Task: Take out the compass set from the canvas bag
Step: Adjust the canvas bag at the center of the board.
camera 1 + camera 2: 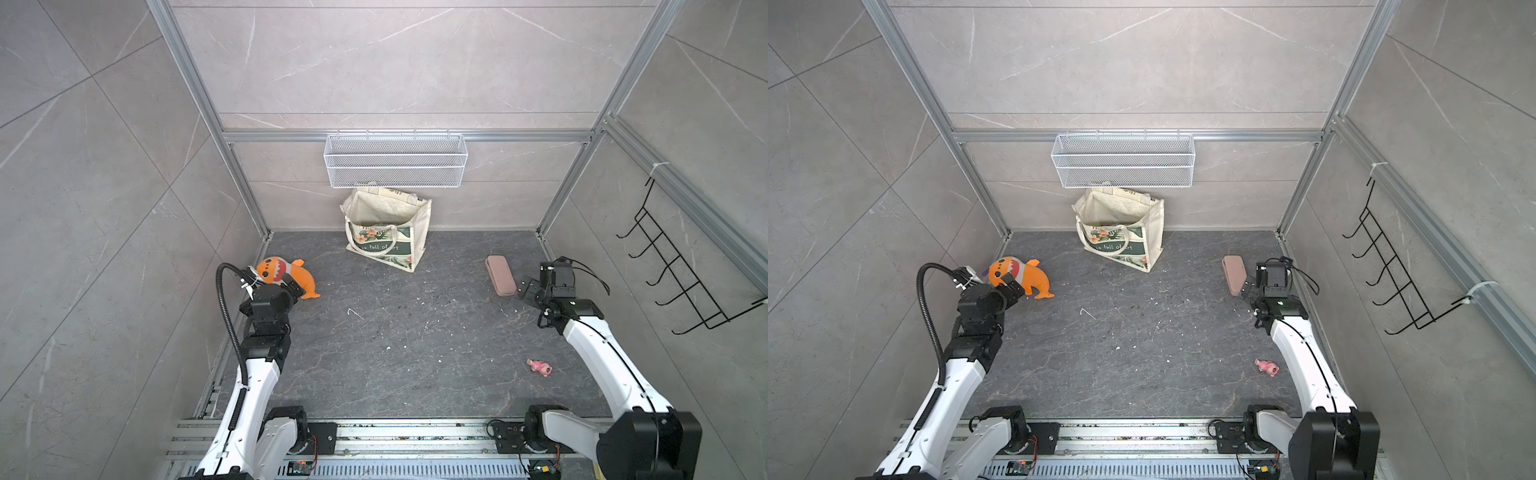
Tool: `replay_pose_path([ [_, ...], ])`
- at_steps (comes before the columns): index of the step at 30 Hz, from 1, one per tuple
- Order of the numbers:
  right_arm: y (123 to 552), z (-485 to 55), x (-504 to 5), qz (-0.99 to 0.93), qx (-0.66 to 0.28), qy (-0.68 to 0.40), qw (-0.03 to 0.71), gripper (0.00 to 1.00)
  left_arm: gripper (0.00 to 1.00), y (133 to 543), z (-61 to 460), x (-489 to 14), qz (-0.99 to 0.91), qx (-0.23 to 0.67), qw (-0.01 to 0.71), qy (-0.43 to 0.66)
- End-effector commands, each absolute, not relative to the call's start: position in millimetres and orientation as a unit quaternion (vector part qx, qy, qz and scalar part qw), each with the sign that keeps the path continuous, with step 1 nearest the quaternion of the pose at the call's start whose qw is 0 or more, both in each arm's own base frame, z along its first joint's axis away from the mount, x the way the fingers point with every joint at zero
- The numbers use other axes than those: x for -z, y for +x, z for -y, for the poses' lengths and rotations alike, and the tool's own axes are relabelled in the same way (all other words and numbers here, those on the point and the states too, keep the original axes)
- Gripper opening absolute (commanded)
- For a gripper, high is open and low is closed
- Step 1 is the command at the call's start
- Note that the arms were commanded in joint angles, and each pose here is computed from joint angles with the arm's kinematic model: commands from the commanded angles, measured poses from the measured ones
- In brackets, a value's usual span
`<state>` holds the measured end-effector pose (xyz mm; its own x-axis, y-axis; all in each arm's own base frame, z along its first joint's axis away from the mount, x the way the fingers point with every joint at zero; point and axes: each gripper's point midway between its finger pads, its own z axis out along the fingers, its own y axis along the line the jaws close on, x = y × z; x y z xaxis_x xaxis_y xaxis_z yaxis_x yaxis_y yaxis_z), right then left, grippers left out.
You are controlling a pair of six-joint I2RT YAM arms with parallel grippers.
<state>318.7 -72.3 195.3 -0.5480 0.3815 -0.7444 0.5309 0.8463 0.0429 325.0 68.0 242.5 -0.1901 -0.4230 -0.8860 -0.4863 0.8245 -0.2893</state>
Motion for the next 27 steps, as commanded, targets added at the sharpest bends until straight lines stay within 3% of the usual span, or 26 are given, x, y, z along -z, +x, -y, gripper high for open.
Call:
replay_pose_path([
  [1,301,75,-203,-0.87,0.087,0.287,0.392,0.99,1.0,326,-75,-248,-0.782,-0.036,0.521,-0.341],
  [6,299,72,-218,-0.87,0.075,0.295,0.388,0.99,0.98,348,-57,-254,-0.821,0.001,0.474,-0.32],
  [12,312,19,-236,-0.89,-0.08,0.269,0.36,0.76,0.8,374,-1,-261,-0.817,0.195,0.397,-0.37],
  [15,314,1,-240,-0.886,-0.129,0.266,0.357,0.76,0.72,389,28,-258,-0.793,0.292,0.334,-0.418],
  [27,304,-46,-252,-0.903,-0.141,0.225,0.339,0.77,0.71,464,148,-284,-0.726,0.451,0.221,-0.47],
])
